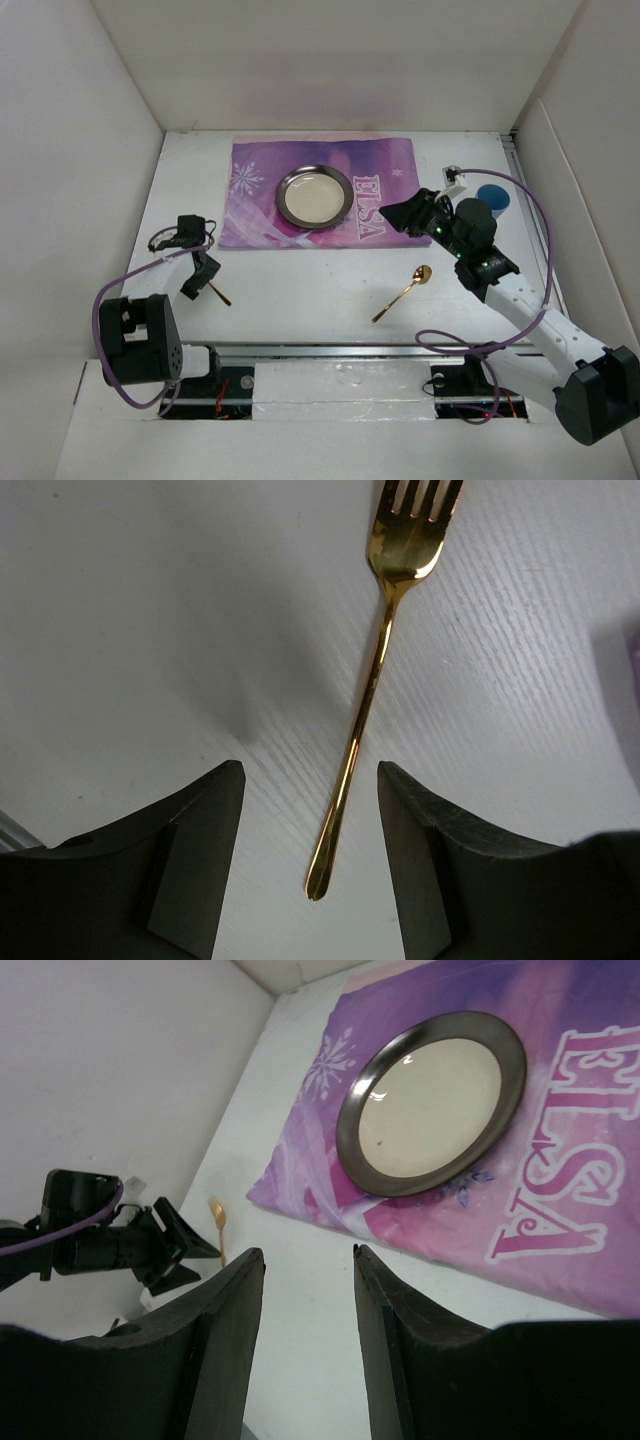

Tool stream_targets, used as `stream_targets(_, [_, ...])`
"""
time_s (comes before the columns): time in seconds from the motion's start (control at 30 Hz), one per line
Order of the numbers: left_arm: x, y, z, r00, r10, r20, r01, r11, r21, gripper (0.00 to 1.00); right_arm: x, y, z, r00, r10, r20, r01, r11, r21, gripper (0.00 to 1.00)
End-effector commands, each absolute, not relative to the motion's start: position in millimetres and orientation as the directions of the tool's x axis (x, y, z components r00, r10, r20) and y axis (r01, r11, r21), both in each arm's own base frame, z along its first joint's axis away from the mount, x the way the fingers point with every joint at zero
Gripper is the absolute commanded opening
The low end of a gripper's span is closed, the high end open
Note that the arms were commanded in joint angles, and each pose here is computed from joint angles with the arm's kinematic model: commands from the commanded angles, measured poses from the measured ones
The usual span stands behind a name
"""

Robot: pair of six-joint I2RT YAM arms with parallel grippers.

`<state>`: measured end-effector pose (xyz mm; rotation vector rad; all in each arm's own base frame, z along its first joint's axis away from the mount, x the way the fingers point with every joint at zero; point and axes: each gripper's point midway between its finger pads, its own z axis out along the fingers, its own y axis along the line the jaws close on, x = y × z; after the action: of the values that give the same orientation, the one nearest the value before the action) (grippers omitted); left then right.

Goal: Set the dinner table for one person

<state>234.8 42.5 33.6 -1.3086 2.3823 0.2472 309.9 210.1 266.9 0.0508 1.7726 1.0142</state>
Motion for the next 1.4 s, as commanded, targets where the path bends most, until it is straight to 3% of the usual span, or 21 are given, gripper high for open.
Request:
stream_targets(0.0, [250, 54, 36, -0.426, -0.766, -0.482, -0.862, 0.505, -0.040, 0.52, 307, 208, 270, -0.451, 0.464, -0.763, -0.443, 0.626, 0.642, 0.47])
stream_targets(0.4, [265, 63, 20, -0.449, -0.774, -0.447, -0.861, 0.509, -0.017, 0.39, 305, 210, 272, -0.440, 0.467, -0.767, -0.455, 0.620, 0.639, 0.47])
stream_targets(0.53, [265, 65, 14, -0.457, -0.780, -0.428, -0.858, 0.513, -0.019, 0.27, 306, 208, 273, -0.432, 0.470, -0.770, -0.448, 0.629, 0.636, 0.47])
stream_targets(0.57, [266, 64, 14, -0.461, -0.780, -0.423, -0.856, 0.517, -0.020, 0.17, 306, 207, 272, -0.430, 0.472, -0.770, -0.446, 0.630, 0.635, 0.47])
stream_targets(0.67, [267, 61, 13, -0.472, -0.779, -0.413, -0.846, 0.532, -0.038, 0.00, 306, 207, 273, -0.428, 0.473, -0.770, -0.446, 0.630, 0.635, 0.47])
stream_targets(0.87, [276, 58, 27, -0.473, -0.769, -0.431, -0.827, 0.556, -0.085, 0.00, 307, 205, 271, -0.430, 0.473, -0.769, -0.441, 0.633, 0.636, 0.47])
stream_targets(1.0, [301, 59, 82, -0.438, -0.716, -0.543, -0.752, 0.623, -0.216, 0.00, 309, 205, 269, -0.433, 0.474, -0.767, -0.432, 0.638, 0.638, 0.47])
stream_targets(1.07, [323, 44, 130, -0.400, -0.652, -0.644, -0.645, 0.700, -0.309, 0.00, 312, 202, 268, -0.432, 0.475, -0.766, -0.426, 0.642, 0.638, 0.47])
stream_targets(1.13, [336, 28, 161, -0.391, -0.616, -0.683, -0.552, 0.751, -0.362, 0.00, 314, 201, 263, -0.435, 0.476, -0.764, -0.411, 0.651, 0.639, 0.47])
stream_targets(1.27, [376, 1, 214, -0.423, -0.459, -0.781, -0.440, 0.858, -0.265, 0.00, 315, 203, 261, -0.442, 0.473, -0.763, -0.410, 0.650, 0.640, 0.47])
stream_targets(1.37, [412, -12, 227, -0.460, -0.399, -0.793, -0.371, 0.898, -0.236, 0.00, 318, 200, 260, -0.431, 0.477, -0.766, -0.400, 0.660, 0.636, 0.47])
